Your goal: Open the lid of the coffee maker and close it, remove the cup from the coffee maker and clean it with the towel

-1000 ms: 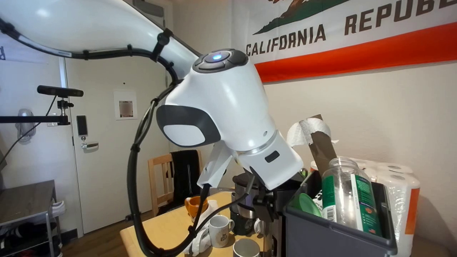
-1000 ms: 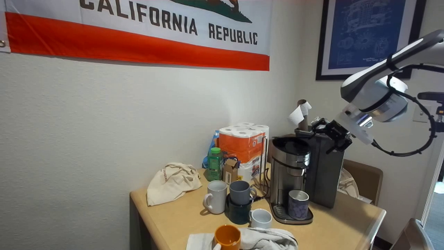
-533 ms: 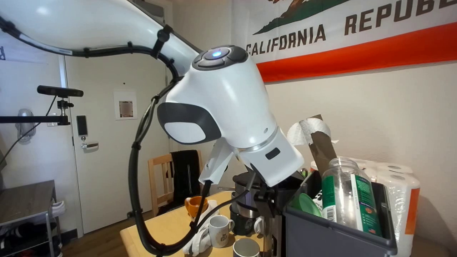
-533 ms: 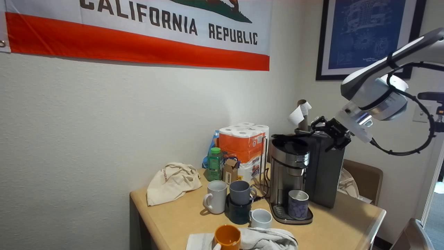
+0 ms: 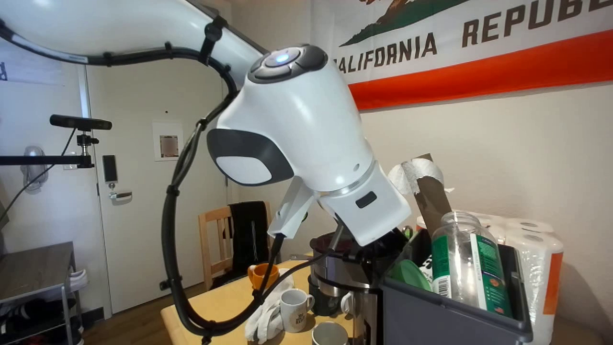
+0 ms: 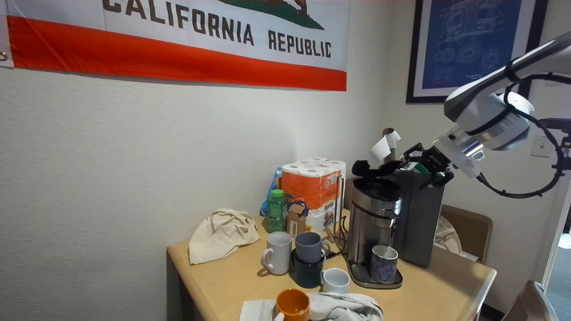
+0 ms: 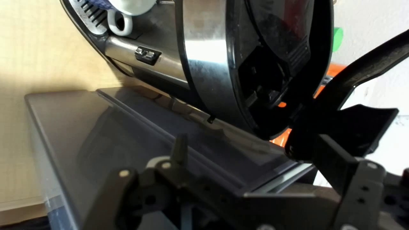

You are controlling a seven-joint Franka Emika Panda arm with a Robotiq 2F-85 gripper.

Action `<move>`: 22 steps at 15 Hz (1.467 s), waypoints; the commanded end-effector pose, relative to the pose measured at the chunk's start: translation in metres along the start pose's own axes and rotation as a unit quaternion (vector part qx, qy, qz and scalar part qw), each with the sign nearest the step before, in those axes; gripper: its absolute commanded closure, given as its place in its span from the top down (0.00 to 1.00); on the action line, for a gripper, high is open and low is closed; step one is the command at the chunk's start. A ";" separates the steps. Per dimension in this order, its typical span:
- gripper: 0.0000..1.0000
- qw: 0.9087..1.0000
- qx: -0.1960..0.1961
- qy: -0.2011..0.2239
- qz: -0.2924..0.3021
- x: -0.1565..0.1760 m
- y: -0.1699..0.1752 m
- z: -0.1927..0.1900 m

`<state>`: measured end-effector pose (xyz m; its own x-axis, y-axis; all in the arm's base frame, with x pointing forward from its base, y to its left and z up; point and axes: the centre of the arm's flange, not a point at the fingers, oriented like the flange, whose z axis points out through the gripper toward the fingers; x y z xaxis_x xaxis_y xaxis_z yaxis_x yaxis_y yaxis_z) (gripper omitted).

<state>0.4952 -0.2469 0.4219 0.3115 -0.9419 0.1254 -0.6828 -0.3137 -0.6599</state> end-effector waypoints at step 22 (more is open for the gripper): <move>1.00 0.995 0.038 0.084 0.031 0.003 -0.010 0.002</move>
<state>0.5020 -0.2469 0.4304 0.1898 -0.9667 0.1714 -0.6551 -0.2547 -0.7113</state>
